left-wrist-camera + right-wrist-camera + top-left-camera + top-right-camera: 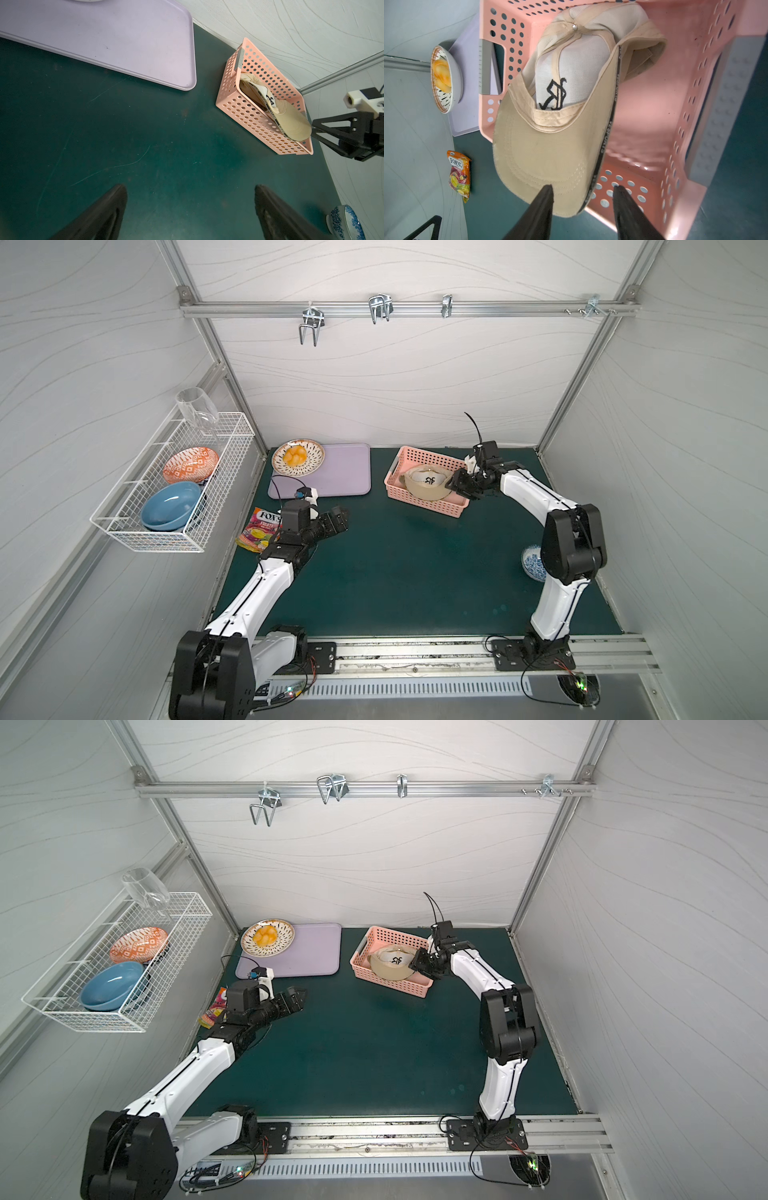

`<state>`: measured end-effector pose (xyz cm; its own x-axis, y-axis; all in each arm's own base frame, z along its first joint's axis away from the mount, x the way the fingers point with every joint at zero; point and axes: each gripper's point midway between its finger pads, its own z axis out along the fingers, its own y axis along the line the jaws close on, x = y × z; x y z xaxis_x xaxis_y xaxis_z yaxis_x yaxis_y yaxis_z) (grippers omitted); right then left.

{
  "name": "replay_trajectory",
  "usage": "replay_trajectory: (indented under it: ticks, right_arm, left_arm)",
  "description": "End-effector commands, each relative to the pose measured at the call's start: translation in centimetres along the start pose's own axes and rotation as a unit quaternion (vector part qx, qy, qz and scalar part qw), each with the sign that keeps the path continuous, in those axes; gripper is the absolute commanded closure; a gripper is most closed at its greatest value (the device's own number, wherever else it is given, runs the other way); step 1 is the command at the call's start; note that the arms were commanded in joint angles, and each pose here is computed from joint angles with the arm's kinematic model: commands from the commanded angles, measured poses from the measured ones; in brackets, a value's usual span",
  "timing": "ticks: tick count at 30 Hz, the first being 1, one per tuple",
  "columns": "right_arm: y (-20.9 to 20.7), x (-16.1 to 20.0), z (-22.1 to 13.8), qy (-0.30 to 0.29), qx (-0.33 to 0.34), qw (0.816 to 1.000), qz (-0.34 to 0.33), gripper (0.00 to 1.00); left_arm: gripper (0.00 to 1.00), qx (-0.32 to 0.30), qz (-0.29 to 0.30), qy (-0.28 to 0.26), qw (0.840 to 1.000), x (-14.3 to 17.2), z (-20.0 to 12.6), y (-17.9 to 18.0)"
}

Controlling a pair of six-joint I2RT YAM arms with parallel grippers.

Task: Turn the baseball cap inside out
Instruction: Pick up the baseball cap from the basket, then turn over the baseball cap.

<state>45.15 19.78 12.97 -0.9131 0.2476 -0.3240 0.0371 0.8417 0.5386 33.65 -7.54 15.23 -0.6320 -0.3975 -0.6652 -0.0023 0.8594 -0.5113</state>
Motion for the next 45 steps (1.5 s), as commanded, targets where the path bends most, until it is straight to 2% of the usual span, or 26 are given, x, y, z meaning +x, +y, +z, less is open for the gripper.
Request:
replay_trajectory:
  ticks: [1, 3, 6, 11, 14, 18, 21, 24, 26, 28, 32, 35, 40, 41, 42, 45]
  right_arm:
    - [0.4, -0.7, 0.9, 0.001, 0.001, 1.0, 0.009, 0.55]
    - [0.4, -1.0, 1.5, 0.005, 0.002, 1.0, 0.01, 0.62]
    - [0.2, -1.2, 1.8, 0.005, 0.005, 1.0, 0.013, 0.78]
    - [1.0, -1.7, 0.8, -0.009, -0.005, 1.0, 0.013, 0.88]
    - [2.0, -2.1, -0.5, -0.02, -0.018, 1.0, 0.014, 0.98]
    - [4.3, -3.1, -3.6, -0.049, -0.048, 0.998, 0.014, 1.0]
    - [6.0, -4.0, -6.3, -0.074, -0.07, 0.995, 0.012, 1.0]
    - [7.9, -4.7, -9.4, -0.091, -0.097, 0.991, 0.007, 1.0]
    - [8.9, -4.8, -11.3, -0.098, -0.107, 0.989, -0.002, 1.0]
    - [9.7, -4.6, -13.1, -0.102, -0.114, 0.988, -0.012, 1.0]
    - [10.7, -3.2, -15.6, -0.093, -0.125, 0.987, -0.033, 1.0]
    - [10.8, -1.8, -16.9, -0.085, -0.125, 0.988, -0.043, 1.0]
    - [10.8, 0.9, -17.6, -0.054, -0.124, 0.989, -0.056, 1.0]
    - [10.9, 1.5, -17.6, -0.049, -0.125, 0.989, -0.06, 1.0]
    - [11.1, 2.0, -17.6, -0.046, -0.123, 0.989, -0.066, 1.0]
    - [11.6, 3.7, -17.3, -0.03, -0.121, 0.989, -0.081, 1.0]
  left_arm:
    - [0.01, 0.023, 0.008, -0.013, 1.0, -1.3, -0.1, -1.3]
    - [0.01, 0.03, 0.008, -0.011, 0.999, -1.2, -0.1, -1.5]
    - [0.01, 0.042, 0.009, -0.01, 0.999, -1.2, 0.0, -2.0]
    - [0.01, 0.063, 0.031, -0.017, 0.997, -1.5, -0.3, -3.6]
    - [0.0, 0.078, 0.055, -0.027, 0.995, -1.9, -0.6, -5.1]
    - [0.0, 0.096, 0.111, -0.049, 0.988, -3.0, -1.2, -7.9]
    - [0.0, 0.111, 0.175, -0.073, 0.976, -4.1, -2.0, -10.7]
    - [0.01, 0.139, 0.276, -0.09, 0.947, -4.4, -3.0, -14.5]
    - [0.02, 0.166, 0.351, -0.091, 0.917, -3.7, -3.7, -17.1]
    - [0.01, 0.191, 0.435, -0.089, 0.875, -2.6, -4.5, -19.6]
    - [0.0, 0.216, 0.589, -0.108, 0.771, 0.3, -5.9, -23.8]
    - [0.0, 0.187, 0.653, -0.147, 0.719, 0.7, -5.9, -25.8]
    - [0.0, 0.138, 0.741, -0.178, 0.633, 2.1, -4.5, -28.5]
    - [0.0, 0.131, 0.752, -0.181, 0.62, 2.4, -4.1, -29.0]
    - [0.01, 0.121, 0.756, -0.189, 0.615, 2.3, -3.6, -29.5]
    - [0.06, 0.105, 0.755, -0.198, 0.616, 2.1, -2.7, -30.7]
